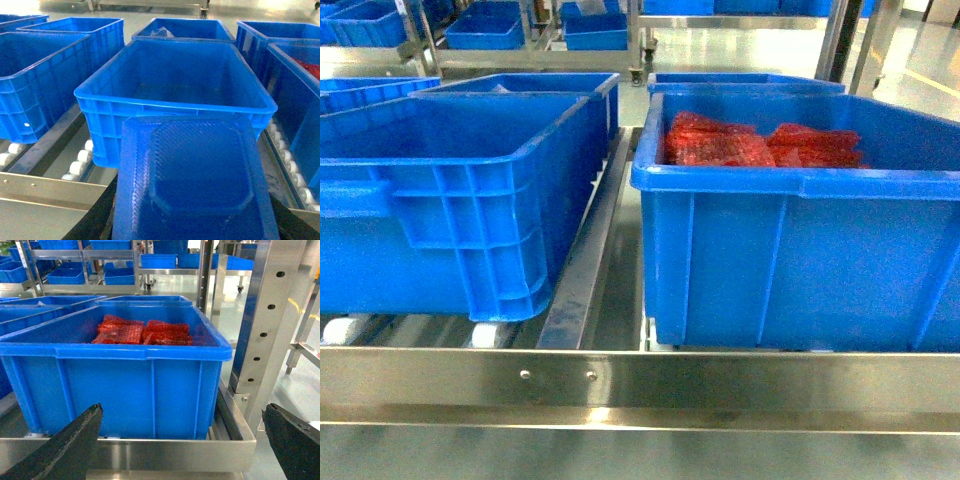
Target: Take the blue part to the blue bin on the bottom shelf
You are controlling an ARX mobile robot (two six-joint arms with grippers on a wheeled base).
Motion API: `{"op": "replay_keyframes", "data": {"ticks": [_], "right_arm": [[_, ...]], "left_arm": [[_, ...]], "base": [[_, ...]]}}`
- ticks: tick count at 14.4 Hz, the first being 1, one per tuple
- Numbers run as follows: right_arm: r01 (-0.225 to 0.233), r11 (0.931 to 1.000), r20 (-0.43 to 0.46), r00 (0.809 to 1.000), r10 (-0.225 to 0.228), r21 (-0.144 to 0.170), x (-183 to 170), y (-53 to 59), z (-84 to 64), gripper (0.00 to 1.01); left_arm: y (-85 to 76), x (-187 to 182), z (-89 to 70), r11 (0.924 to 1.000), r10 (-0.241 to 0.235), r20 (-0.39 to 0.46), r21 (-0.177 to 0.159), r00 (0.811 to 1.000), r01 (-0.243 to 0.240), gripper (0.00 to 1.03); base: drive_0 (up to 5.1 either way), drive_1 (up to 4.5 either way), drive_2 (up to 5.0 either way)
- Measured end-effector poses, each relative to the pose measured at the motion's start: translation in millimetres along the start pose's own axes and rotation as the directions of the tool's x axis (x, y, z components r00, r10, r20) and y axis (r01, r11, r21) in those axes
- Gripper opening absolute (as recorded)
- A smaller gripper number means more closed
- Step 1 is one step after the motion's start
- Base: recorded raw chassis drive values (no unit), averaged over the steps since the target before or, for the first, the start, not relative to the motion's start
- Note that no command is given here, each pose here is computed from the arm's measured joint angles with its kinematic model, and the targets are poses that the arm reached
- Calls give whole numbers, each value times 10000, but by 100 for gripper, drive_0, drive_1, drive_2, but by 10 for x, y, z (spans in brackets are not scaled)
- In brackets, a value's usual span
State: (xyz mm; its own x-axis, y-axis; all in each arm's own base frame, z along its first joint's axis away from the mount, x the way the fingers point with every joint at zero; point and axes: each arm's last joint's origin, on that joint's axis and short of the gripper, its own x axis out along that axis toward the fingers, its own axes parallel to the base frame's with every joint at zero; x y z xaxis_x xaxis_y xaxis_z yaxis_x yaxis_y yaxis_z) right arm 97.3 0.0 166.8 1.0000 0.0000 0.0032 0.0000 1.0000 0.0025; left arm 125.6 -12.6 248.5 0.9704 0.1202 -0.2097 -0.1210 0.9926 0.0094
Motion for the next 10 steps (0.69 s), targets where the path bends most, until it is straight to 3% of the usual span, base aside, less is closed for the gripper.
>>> {"op": "replay_keyframes", "data": {"ticks": [10], "right_arm": [[0, 10000, -34, 10000, 0, 4, 0, 0, -3, 98]], "left_arm": [[0, 1, 0, 10000, -8, 0, 4, 10000, 8, 43]], "base": [[2, 435, -431]]}}
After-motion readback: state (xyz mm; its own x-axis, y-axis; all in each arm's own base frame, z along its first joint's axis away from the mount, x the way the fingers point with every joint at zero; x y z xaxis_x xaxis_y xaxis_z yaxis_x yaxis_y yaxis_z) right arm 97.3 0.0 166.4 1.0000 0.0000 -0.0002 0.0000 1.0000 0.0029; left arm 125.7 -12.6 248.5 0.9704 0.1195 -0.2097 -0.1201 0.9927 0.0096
